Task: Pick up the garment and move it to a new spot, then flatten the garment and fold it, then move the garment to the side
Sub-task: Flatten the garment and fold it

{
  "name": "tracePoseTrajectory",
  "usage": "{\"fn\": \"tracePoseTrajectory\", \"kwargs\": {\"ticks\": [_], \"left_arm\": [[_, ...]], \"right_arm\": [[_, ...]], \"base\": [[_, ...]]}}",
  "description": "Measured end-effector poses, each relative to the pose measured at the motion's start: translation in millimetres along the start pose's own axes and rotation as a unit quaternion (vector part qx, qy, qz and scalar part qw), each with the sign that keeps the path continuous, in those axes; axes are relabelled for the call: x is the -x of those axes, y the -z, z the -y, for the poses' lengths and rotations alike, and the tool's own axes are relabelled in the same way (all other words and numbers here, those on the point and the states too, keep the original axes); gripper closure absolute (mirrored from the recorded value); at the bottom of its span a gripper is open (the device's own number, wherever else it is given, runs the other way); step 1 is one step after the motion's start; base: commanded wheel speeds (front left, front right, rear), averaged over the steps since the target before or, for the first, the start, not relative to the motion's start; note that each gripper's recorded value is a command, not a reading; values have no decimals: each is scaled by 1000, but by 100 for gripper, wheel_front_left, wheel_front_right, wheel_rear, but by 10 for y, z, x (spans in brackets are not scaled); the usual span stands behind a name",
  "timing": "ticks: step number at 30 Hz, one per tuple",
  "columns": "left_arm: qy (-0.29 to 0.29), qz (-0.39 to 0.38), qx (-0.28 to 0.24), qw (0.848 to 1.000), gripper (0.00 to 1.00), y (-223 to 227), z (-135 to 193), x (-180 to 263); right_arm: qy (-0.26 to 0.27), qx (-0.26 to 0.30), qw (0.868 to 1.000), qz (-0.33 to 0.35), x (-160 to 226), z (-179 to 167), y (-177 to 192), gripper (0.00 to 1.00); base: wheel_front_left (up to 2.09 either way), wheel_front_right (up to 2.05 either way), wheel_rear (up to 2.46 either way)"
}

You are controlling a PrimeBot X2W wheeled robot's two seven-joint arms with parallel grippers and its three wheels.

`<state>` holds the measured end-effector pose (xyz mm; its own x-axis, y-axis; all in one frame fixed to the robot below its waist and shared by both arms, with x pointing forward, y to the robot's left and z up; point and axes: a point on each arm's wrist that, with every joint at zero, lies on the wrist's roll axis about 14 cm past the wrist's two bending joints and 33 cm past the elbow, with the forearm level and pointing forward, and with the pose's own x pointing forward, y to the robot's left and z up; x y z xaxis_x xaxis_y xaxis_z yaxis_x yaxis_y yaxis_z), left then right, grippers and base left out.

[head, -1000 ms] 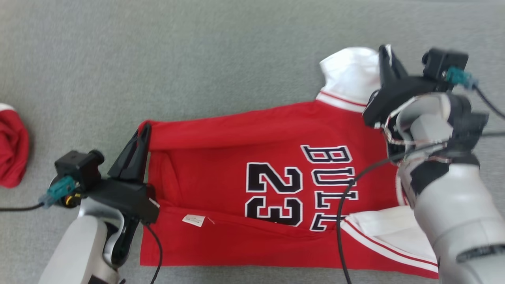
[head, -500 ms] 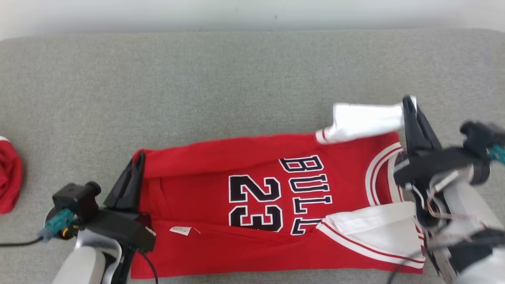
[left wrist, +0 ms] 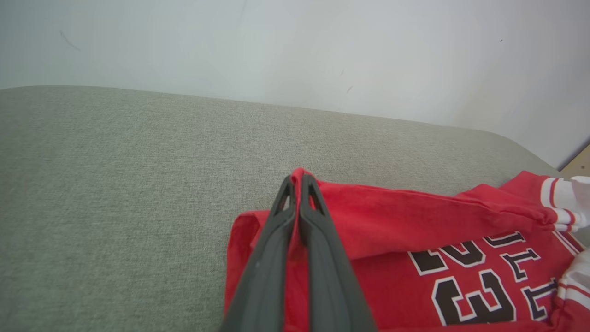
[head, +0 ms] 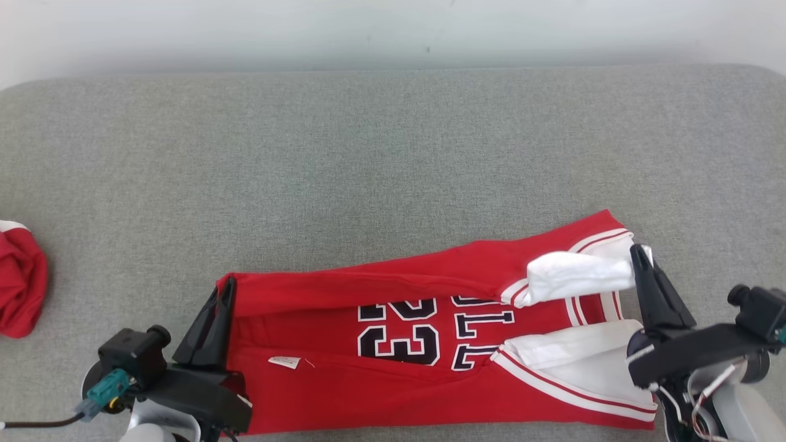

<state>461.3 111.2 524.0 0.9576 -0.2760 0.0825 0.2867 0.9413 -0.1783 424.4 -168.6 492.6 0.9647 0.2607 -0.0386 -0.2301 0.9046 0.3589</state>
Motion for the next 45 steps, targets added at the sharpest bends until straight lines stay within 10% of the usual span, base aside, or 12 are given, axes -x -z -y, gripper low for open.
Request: {"fn": "tracePoseTrajectory", "kwargs": {"ticks": [16,17,18,32,45], "left_arm": [[-17,-15,-1,1000,100,121,-59,127],[-18,-17,-6,1000,9,133,-63,143],[-21,-15,-7,1000,0,124,-73,148],[-85,39,-16,995,0,-160,-309,416],[-146,73,-40,986,0,-356,-447,777]], "right_arm": [[14,-10,999,-48,343,-108,226,97],[15,-7,999,-44,345,-111,208,14],[16,-7,999,-39,350,-116,189,0],[45,14,999,21,407,-2,-107,0],[88,82,991,-60,370,263,205,0]], "base": [[0,0,0],[0,0,0],[0,0,0],[0,0,0],[0,0,0]]}}
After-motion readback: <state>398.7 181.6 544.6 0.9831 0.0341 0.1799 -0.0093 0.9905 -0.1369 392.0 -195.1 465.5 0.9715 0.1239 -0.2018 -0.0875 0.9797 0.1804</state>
